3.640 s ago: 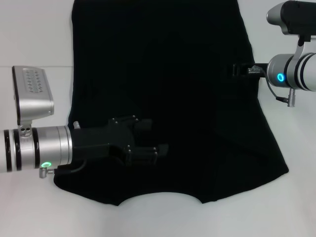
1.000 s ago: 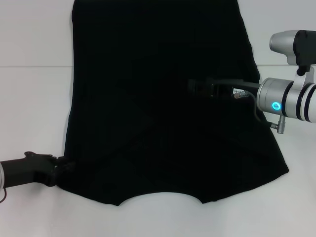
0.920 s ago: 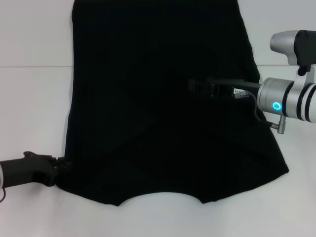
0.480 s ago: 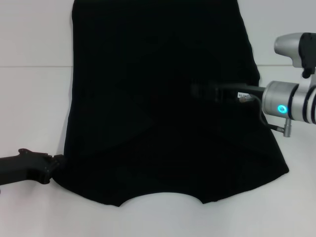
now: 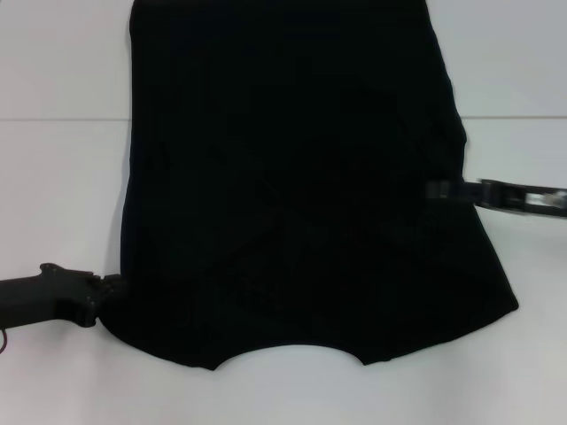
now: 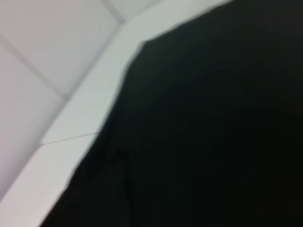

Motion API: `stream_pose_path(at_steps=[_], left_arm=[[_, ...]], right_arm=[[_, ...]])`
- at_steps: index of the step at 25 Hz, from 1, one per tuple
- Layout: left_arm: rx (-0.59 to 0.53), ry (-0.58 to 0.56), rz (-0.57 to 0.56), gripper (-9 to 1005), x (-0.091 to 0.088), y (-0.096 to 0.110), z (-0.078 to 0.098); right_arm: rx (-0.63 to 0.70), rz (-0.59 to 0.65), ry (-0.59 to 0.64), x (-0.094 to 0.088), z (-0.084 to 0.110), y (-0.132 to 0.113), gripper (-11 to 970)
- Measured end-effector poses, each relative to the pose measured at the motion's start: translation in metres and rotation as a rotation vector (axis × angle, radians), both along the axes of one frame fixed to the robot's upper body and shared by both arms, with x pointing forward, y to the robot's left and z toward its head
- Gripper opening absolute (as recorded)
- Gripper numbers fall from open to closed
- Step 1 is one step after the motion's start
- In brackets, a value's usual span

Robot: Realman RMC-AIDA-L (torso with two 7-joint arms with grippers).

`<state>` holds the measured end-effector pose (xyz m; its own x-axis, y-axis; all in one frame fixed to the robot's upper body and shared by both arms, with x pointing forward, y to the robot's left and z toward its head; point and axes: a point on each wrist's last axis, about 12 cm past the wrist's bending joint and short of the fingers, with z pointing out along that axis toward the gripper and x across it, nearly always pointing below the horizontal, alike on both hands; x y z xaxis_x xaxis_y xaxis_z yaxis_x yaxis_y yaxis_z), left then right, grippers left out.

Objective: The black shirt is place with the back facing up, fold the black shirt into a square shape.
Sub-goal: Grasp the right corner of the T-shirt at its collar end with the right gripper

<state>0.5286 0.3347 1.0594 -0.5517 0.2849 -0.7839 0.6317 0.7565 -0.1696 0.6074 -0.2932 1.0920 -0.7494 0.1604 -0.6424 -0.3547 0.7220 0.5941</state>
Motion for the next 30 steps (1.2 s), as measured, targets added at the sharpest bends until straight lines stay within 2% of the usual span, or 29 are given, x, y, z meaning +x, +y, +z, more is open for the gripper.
stream_pose_path(at_steps=[1, 3, 11, 18, 30], left_arm=[[-0.002, 0.000, -0.003, 38, 0.000, -0.001, 0.000], [-0.006, 0.000, -0.009, 38, 0.001, -0.003, 0.000], [-0.034, -0.004, -0.055, 39, 0.005, -0.013, 0.005], [-0.032, -0.004, -0.078, 40, 0.008, -0.018, 0.007], [-0.024, -0.014, -0.075, 41, 0.012, -0.018, 0.009]], right_arm=[[-0.005, -0.042, 0.036, -0.007, -0.002, -0.017, 702], [-0.010, -0.064, 0.064, -0.013, -0.003, -0.030, 703], [-0.028, -0.103, 0.143, -0.027, -0.006, -0.059, 703], [-0.054, -0.057, 0.223, -0.035, -0.008, -0.062, 701], [-0.057, -0.026, 0.279, -0.042, -0.015, -0.058, 698]])
